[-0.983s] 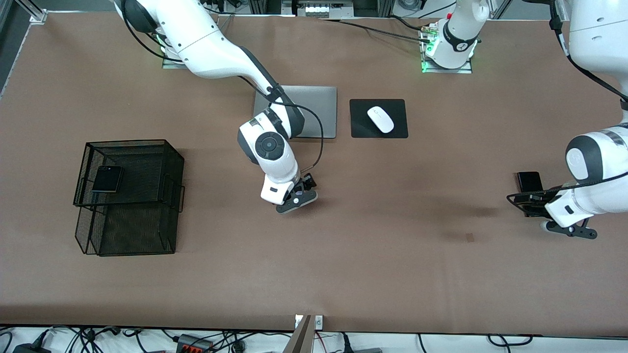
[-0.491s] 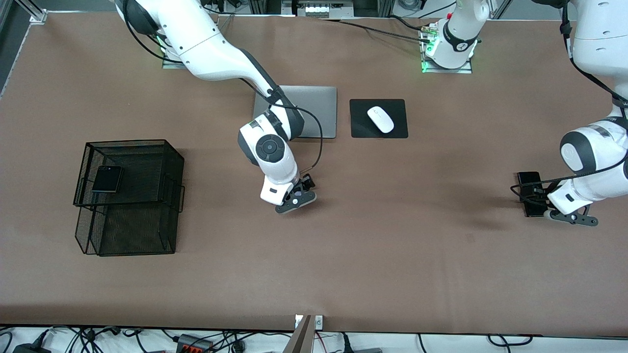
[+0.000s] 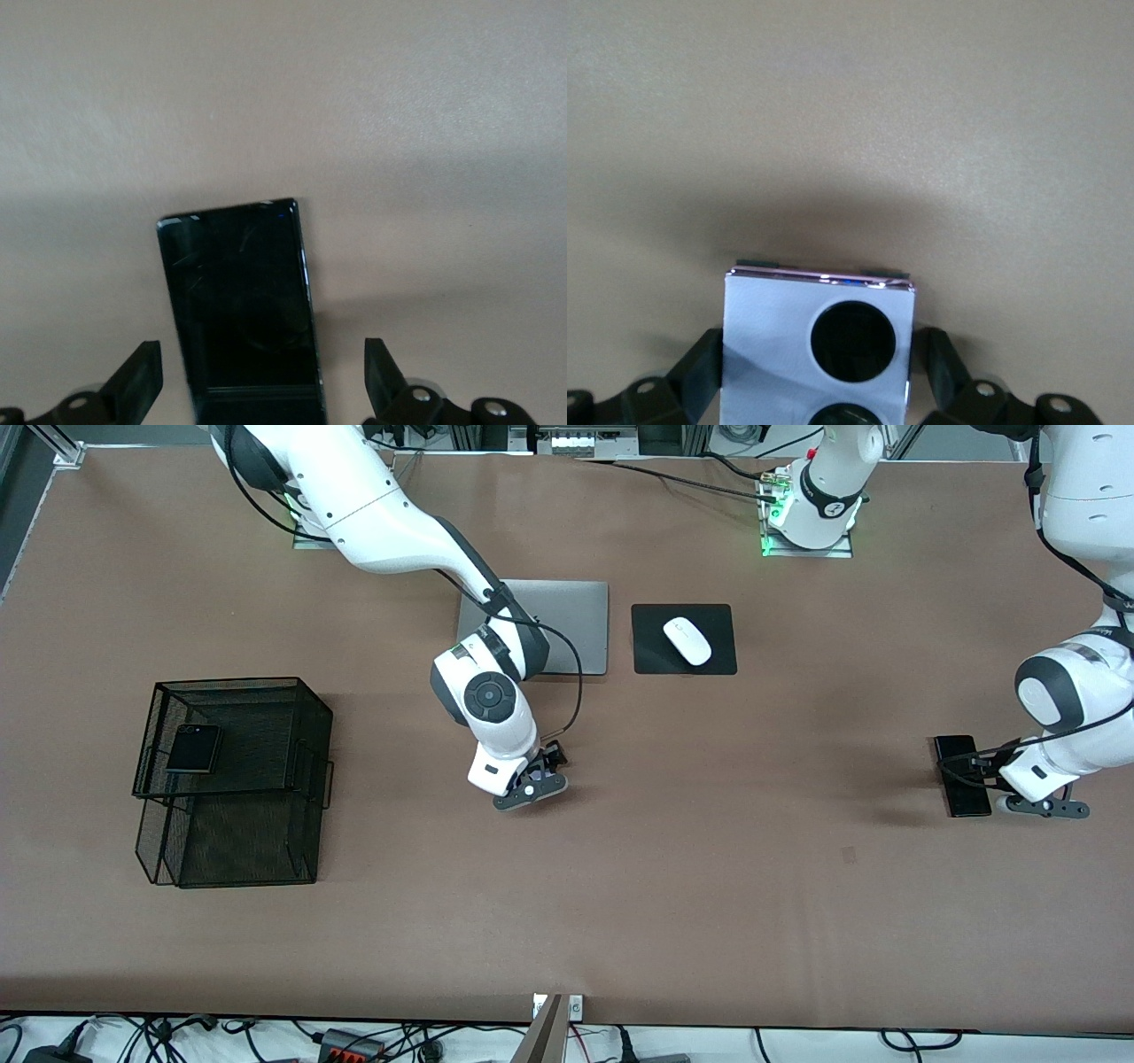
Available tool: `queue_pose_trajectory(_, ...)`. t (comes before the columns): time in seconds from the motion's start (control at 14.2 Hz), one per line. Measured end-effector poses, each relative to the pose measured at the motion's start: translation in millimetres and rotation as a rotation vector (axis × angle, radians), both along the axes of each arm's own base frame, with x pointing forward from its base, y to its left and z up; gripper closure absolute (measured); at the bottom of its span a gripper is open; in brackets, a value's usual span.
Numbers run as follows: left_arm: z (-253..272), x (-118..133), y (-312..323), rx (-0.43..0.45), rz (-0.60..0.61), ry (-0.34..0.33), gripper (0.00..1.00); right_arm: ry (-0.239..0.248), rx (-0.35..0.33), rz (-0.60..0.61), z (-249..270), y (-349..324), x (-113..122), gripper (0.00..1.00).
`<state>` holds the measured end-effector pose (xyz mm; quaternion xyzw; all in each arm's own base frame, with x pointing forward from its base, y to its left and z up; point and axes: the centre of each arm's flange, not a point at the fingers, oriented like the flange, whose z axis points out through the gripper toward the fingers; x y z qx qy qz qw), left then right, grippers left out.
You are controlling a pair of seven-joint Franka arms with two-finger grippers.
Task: Place phones with both arms
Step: 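Grasp the tall black smartphone with the left gripper, then carry the white phone into the mesh basket with the right gripper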
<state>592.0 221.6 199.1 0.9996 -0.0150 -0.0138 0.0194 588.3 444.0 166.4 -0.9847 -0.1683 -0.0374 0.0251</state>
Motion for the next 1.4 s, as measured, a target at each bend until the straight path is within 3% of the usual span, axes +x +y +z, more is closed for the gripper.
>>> queue_pose_trajectory(0.07,-3,-4,1,-0.012,0.018,0.002,0.00,0.001,-0.001,-0.003,0,0,0,0.00)
queue_pose_trajectory(0.21,-7,-8,2,-0.023,0.032,0.008,0.00,0.002,-0.003,-0.014,4,-2,2,0.15)
queue_pose_trajectory(0.49,-12,-13,4,-0.031,0.045,0.016,0.00,0.017,-0.021,-0.024,7,-6,5,0.15)
queue_pose_trajectory(0.7,-13,-15,7,-0.032,0.050,0.019,0.00,0.001,-0.061,-0.073,47,-31,35,0.15)
queue_pose_trajectory(0.84,-14,-18,11,-0.033,0.058,0.020,0.00,-0.001,-0.111,-0.150,87,-81,67,0.15)
queue_pose_trajectory(1.05,-16,-22,19,-0.034,0.073,0.024,0.00,0.020,-0.129,-0.270,133,-170,104,0.15)
queue_pose_trajectory(1.4,-27,-25,19,-0.048,0.087,0.037,0.00,0.102,-0.152,-0.338,169,-324,133,0.15)
